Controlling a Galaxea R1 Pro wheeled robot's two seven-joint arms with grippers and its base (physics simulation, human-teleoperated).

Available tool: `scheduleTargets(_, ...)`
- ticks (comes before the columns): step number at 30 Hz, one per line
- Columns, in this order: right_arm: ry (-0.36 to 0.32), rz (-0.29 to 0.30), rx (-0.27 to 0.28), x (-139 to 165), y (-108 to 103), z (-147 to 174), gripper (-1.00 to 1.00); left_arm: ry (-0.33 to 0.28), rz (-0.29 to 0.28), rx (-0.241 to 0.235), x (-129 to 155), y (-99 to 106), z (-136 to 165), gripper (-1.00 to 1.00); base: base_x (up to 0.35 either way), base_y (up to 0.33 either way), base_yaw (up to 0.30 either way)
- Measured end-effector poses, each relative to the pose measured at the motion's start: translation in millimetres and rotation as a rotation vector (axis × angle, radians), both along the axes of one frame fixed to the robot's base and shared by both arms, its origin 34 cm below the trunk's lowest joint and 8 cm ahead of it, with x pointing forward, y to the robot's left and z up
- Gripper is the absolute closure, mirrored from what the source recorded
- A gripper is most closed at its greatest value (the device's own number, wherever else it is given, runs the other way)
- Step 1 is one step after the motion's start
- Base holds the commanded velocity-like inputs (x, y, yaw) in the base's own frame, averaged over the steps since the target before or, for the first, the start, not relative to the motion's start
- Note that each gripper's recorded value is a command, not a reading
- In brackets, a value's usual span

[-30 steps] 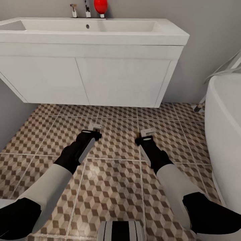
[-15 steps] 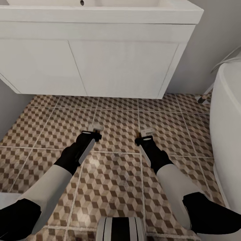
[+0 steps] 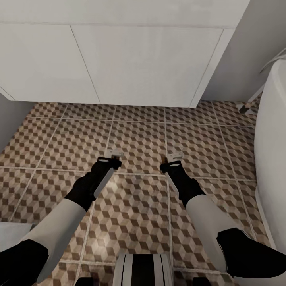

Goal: Take the four mousetraps from the cabinet in the bathroom and place them on the bathroom floor. Make sure all four end up on the same floor surface, and ensure that at least two of them are either under or directly next to the same bathroom sink.

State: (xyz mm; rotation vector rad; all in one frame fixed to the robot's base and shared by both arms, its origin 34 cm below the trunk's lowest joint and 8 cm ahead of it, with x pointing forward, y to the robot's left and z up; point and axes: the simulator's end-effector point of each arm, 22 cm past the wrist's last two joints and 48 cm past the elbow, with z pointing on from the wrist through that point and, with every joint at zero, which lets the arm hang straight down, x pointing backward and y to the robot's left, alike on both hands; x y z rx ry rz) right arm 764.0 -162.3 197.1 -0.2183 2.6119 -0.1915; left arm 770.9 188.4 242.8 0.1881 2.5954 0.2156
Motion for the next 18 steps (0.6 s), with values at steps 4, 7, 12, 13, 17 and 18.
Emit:
scheduleTargets(4,-0.025,0.011,0.003,5,3,3,1.00,-0.046,-0.008,-0.006,2,-6,0,1.00,0.000,0.000,0.000)
scheduleTargets(7,-0.082,0.053,0.001,14,15,10,1.00,-0.086,-0.012,-0.013,5,-9,2,1.00,0.000,0.000,0.000)
scheduleTargets(12,-0.156,0.125,-0.012,28,35,27,1.00,-0.114,-0.004,-0.024,7,-11,0,1.00,0.000,0.000,0.000)
scheduleTargets(13,-0.170,0.130,-0.016,32,36,32,1.00,-0.104,-0.001,-0.023,4,-9,-4,1.00,0.000,0.000,0.000)
scheduleTargets(17,-0.217,0.123,-0.043,49,33,48,1.00,-0.042,0.007,-0.004,-13,-1,-28,1.00,0.000,0.000,0.000)
scheduleTargets(18,-0.238,0.120,-0.054,61,31,58,1.00,-0.026,0.009,0.001,-18,0,-33,1.00,0.000,0.000,0.000)
